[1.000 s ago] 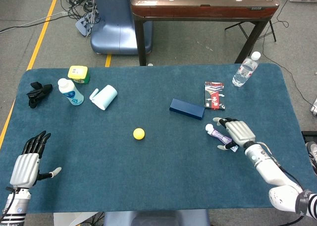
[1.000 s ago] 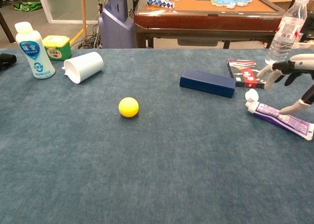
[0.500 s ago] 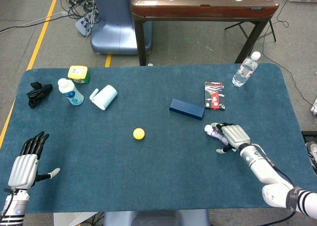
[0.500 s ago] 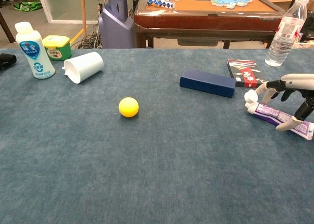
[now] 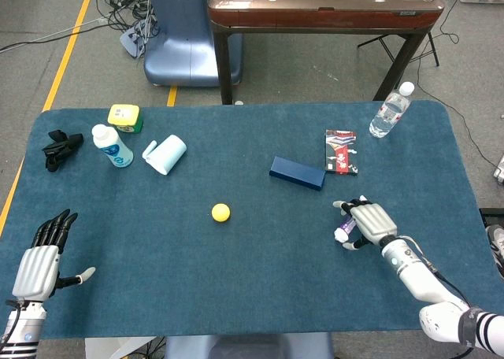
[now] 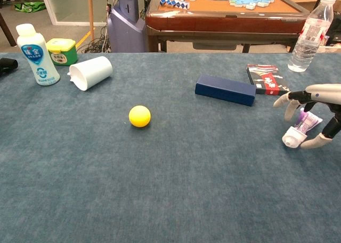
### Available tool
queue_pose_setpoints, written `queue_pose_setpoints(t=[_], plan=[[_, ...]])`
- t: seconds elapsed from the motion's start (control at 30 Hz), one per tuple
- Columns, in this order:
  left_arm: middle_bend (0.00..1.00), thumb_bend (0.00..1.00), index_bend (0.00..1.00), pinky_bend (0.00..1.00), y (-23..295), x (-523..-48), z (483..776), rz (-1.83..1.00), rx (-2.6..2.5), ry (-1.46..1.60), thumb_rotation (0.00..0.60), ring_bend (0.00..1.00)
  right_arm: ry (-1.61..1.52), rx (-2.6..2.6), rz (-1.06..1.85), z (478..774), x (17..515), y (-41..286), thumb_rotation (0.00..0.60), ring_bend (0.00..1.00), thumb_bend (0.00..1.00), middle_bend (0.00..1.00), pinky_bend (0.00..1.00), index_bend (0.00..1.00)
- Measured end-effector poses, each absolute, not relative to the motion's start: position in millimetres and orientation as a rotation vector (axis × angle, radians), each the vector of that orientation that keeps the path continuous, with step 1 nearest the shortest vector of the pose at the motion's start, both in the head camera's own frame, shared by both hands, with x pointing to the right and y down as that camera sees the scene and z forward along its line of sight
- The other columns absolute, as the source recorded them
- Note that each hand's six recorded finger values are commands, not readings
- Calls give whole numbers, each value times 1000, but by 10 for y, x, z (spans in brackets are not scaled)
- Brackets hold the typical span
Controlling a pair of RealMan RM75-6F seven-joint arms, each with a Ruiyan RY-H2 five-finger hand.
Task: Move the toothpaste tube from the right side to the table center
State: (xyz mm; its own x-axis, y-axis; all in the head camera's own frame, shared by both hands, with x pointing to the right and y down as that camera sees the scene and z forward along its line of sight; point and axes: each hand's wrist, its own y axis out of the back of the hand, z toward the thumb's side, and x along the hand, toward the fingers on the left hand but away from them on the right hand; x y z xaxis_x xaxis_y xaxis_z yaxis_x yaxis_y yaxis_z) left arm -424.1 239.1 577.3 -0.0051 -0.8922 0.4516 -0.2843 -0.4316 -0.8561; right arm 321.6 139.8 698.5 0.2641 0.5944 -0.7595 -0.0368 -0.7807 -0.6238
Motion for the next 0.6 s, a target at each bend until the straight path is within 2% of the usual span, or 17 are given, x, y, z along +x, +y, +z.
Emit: queue_pose_setpoints(t=[0.17,0.6], plan=[[0,0,0,15,2406,-4264,5757,-1468,-1730,1228,600,0,-486,-1907,1539,6991,3288,1296,600,176,46,317,186,217],[0,0,0,15,2409,-4244,5778,-1461,-1768,1245,600,0,-386,-1753,1529,7105,3253,1307,600,178,0,315,187,217]])
